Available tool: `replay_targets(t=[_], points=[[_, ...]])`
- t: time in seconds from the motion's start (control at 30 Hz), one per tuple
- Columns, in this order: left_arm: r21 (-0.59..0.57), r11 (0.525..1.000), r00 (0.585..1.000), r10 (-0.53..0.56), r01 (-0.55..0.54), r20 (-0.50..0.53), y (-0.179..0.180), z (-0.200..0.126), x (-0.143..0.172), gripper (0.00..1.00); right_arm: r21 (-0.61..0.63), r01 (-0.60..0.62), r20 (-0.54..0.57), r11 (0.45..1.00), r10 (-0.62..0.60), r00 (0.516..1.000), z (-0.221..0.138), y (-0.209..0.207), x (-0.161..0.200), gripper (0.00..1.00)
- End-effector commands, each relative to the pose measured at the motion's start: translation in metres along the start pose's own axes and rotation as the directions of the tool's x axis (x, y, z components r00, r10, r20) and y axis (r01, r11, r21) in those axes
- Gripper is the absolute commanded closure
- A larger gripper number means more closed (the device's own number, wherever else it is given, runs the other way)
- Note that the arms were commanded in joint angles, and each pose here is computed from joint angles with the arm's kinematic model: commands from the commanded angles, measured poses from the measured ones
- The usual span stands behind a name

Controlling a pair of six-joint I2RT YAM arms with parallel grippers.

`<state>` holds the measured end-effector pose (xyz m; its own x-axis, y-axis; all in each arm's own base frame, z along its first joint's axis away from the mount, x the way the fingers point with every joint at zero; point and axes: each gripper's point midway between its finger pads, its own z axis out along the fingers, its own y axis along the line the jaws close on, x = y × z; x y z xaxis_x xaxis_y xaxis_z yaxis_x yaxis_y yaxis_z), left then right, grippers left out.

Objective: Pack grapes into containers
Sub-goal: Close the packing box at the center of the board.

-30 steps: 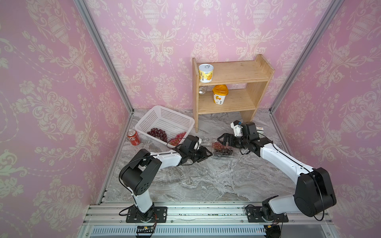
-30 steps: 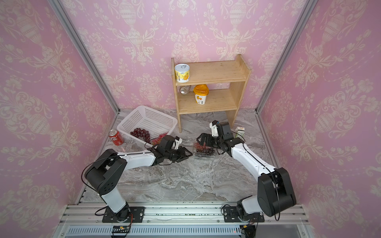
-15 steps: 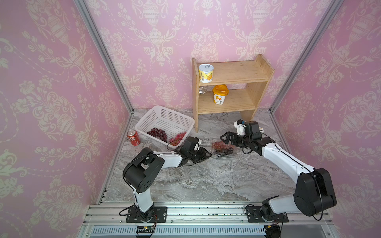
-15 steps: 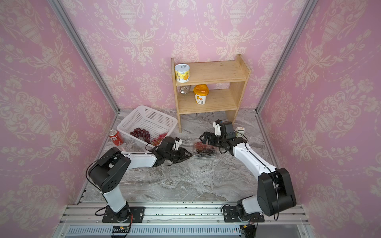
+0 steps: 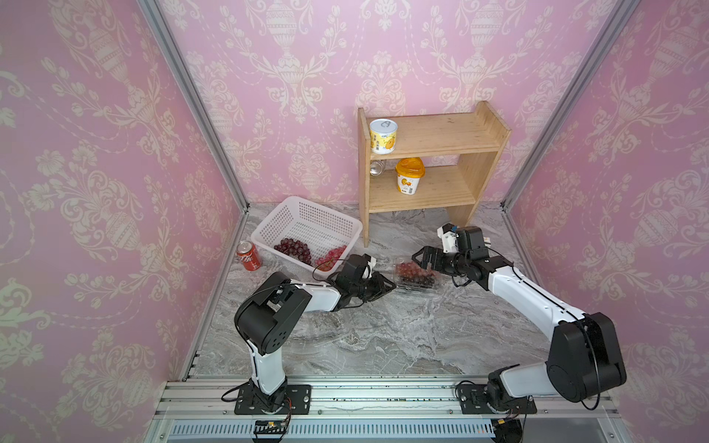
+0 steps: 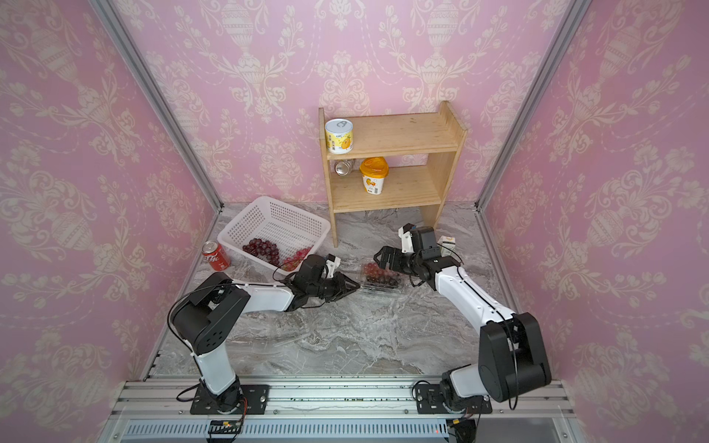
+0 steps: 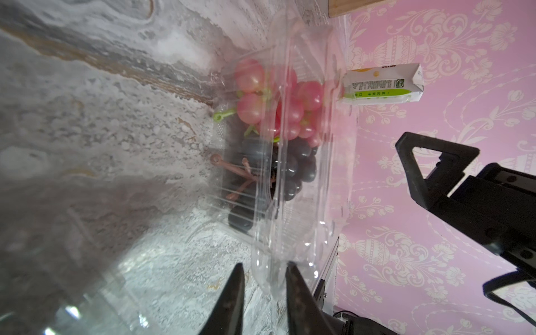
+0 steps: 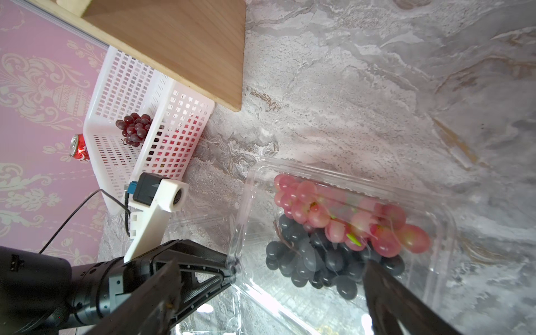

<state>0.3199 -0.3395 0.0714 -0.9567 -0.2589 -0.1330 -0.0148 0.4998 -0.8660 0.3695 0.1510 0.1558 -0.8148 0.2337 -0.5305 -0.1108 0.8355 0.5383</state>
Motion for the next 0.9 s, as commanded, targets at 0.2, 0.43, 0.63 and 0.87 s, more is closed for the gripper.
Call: replay_targets(t=[0.2, 0.43, 0.63, 0.87], points=[[0.004, 0.999, 0.999, -0.034, 0.034, 0.039, 0.014, 0.004, -0.007, 0.76, 0.009, 0.119, -0.110, 0.993, -0.117, 0.987, 0.019, 0.008, 0.002, 0.01], [-0.006, 1.000, 0.999, -0.031, 0.031, 0.042, 0.017, 0.005, -0.008, 0.76, 0.060, 0.203, -0.109, 0.977, -0.196, 0.974, 0.033, 0.010, -0.003, 0.01], [-0.008, 1.000, 0.999, -0.030, 0.030, 0.038, 0.018, 0.007, -0.008, 0.77, 0.101, 0.212, -0.130, 0.972, -0.198, 0.971, 0.048, -0.004, 0.000, 0.02], [-0.012, 1.000, 0.999, -0.023, 0.024, 0.043, 0.018, 0.007, -0.010, 0.79, 0.107, 0.204, -0.140, 0.973, -0.188, 0.972, 0.054, -0.010, 0.007, 0.02]])
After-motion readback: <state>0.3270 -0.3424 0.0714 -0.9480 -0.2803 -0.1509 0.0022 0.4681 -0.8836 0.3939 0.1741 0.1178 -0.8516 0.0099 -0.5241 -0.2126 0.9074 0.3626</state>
